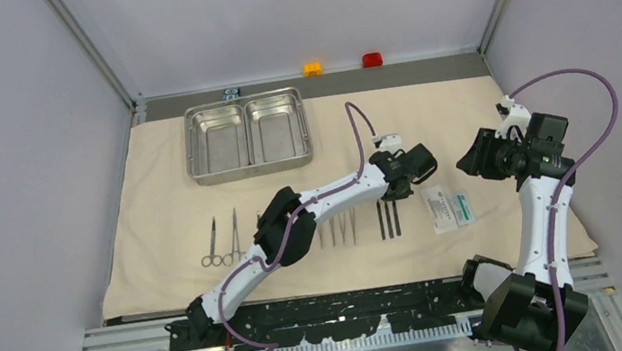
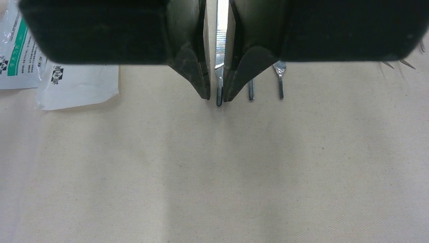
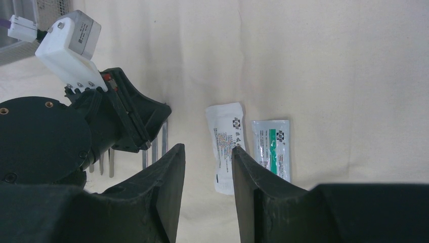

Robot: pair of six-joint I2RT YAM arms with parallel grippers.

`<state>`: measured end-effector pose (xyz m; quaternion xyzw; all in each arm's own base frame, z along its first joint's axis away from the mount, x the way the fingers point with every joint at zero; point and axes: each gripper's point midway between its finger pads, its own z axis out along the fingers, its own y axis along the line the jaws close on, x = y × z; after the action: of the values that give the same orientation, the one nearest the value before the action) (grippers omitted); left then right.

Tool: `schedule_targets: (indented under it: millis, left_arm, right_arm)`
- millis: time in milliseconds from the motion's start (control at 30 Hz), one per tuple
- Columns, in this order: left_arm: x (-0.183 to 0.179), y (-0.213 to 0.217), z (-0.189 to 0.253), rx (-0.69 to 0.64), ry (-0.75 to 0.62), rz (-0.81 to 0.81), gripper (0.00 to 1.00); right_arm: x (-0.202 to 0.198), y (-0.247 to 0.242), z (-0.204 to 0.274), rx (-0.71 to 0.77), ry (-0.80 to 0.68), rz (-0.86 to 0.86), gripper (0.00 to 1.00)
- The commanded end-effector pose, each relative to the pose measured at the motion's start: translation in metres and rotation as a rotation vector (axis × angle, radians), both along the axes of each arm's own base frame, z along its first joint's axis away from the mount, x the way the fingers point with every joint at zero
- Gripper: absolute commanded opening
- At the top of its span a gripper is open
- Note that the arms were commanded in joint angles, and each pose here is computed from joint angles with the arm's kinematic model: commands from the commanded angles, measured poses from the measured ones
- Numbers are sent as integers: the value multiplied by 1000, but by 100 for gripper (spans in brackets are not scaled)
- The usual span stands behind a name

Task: Open and lay out the surgical kit
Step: Place the medical item in the surgical kit.

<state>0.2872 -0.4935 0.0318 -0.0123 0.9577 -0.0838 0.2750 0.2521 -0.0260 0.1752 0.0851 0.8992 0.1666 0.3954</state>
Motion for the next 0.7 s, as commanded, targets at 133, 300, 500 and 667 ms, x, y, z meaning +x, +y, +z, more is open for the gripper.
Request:
schedule_targets:
  millis: [133, 300, 500, 667]
  left_arm:
    - [16, -4, 26, -31, -79, -17, 22]
    - [22, -6, 49, -43, -140, -48, 25]
    - [29, -3, 80, -23, -241, -96, 27]
    - [45, 12, 134, 15, -411, -145, 29]
  right_arm:
    - [2, 1, 9, -12, -51, 11, 44]
    - [2, 1, 11, -10, -55, 13, 44]
    - [2, 2, 14, -12, -68, 13, 44]
    - [4, 5, 21, 4, -85, 19, 45]
